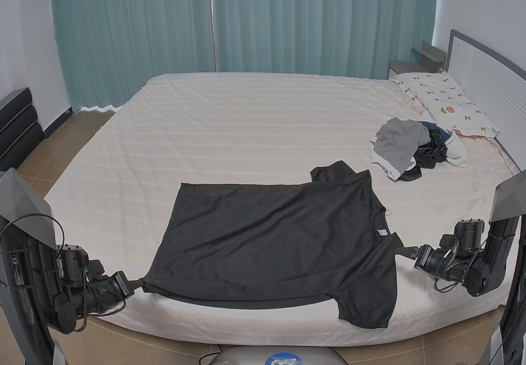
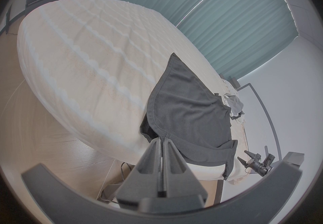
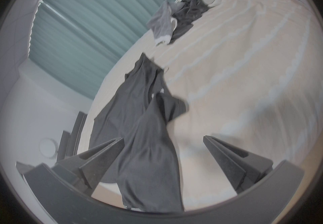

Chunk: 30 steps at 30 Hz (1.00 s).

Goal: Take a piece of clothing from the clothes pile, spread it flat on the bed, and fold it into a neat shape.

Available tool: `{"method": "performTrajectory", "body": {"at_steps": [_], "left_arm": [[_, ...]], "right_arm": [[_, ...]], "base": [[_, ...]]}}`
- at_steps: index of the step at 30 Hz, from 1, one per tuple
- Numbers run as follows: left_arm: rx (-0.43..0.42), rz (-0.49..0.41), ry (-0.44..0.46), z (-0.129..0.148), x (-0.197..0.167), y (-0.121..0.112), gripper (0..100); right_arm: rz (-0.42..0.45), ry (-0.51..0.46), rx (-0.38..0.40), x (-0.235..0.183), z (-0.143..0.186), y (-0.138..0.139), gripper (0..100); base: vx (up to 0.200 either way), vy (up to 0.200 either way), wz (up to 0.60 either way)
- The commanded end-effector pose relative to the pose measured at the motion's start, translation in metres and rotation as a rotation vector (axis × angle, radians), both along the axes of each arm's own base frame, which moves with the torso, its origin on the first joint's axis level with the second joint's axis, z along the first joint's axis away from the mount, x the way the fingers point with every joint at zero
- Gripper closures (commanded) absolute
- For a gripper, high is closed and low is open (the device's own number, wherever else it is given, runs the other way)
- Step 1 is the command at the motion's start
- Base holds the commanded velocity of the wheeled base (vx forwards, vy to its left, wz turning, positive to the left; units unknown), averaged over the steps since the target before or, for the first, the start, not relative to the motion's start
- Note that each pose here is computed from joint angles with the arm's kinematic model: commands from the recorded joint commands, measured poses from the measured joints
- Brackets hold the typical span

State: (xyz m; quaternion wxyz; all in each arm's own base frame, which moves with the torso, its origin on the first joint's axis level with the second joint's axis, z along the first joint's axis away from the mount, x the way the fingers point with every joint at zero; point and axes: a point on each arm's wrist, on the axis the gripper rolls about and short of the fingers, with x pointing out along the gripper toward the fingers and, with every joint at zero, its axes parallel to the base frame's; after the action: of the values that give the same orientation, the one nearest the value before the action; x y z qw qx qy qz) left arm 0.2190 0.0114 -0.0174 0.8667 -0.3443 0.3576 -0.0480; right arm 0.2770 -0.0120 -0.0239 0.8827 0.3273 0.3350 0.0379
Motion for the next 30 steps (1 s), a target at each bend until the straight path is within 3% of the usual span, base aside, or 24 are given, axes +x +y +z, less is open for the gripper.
{"method": "performTrajectory", "body": {"at_steps": [1,7,18,19,23,26,30], "left_arm": [[0.003,-0.003,-0.007,0.0,0.0,0.0,100],[0.089,-0.071,0.007,-0.005,-0.005,0.0,100],[0.185,-0.103,0.033,-0.012,-0.01,0.012,100],[0.187,-0.109,0.028,-0.011,-0.01,0.012,0],[0.179,-0.097,0.007,-0.005,-0.01,0.013,0],[0.123,-0.113,0.0,-0.004,-0.01,0.013,0],[0.09,-0.145,0.059,-0.01,-0.014,0.011,0]], "right_arm": [[0.09,0.052,-0.009,-0.027,-0.008,0.009,0],[0.105,0.09,-0.002,-0.047,-0.008,0.012,0],[0.106,0.135,0.004,-0.05,-0.016,0.013,0],[0.105,0.137,0.004,-0.05,-0.017,0.013,0],[0.105,0.14,0.004,-0.052,-0.016,0.013,0],[0.107,0.125,0.002,-0.052,-0.015,0.013,0],[0.109,0.116,0.0,-0.055,-0.017,0.014,0]], "base": [[0.0,0.0,0.0],[0.0,0.0,0.0],[0.0,0.0,0.0],[0.0,0.0,0.0],[0.0,0.0,0.0],[0.0,0.0,0.0],[0.0,0.0,0.0]]}}
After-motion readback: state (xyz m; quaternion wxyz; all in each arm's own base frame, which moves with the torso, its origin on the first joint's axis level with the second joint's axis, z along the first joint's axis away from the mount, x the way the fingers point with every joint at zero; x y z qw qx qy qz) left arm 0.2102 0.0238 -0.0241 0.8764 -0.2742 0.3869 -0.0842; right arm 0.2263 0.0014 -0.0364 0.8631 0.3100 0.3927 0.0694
